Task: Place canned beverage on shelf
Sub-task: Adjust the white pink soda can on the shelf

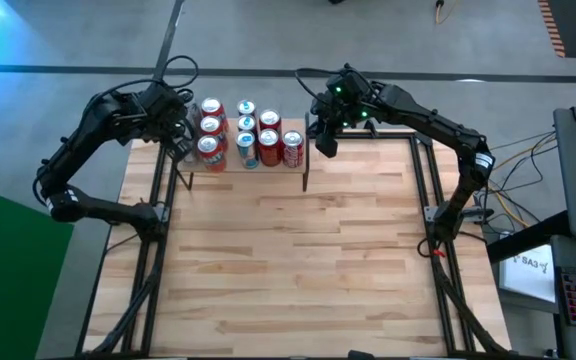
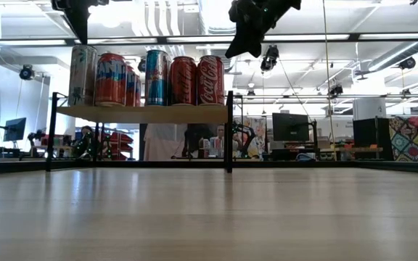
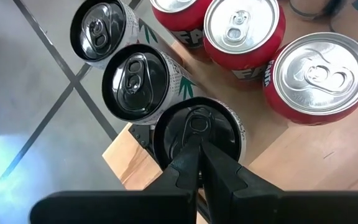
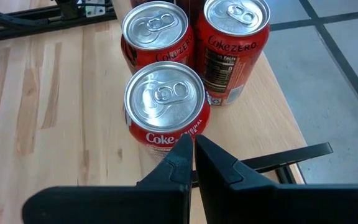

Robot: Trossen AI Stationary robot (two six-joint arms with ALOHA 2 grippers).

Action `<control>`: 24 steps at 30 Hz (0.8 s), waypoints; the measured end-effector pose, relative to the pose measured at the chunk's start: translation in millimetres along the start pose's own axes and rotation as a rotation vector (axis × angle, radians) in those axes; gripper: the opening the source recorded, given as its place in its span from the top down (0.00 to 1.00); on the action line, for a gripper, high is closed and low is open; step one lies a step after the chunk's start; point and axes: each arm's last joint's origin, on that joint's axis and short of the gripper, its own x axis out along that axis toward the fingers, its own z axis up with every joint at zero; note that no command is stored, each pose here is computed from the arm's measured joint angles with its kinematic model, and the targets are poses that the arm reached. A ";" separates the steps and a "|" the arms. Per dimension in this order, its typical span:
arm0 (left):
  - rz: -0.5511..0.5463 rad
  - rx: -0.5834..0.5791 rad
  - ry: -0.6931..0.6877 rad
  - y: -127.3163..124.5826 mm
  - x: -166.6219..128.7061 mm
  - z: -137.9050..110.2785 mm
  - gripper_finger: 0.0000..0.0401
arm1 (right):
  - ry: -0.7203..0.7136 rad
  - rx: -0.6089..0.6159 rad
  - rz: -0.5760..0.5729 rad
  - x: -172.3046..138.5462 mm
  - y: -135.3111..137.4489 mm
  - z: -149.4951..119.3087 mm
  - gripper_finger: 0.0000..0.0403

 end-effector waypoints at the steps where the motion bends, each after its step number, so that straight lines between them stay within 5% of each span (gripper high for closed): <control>1: 0.000 0.001 0.004 -0.4 0.9 0.2 1.00 | 0.000 0.000 0.000 0.0 0.0 0.0 0.98; 24: -0.030 -0.003 0.011 -2.1 3.1 2.2 1.00 | 0.001 0.006 0.002 0.2 0.7 0.0 0.98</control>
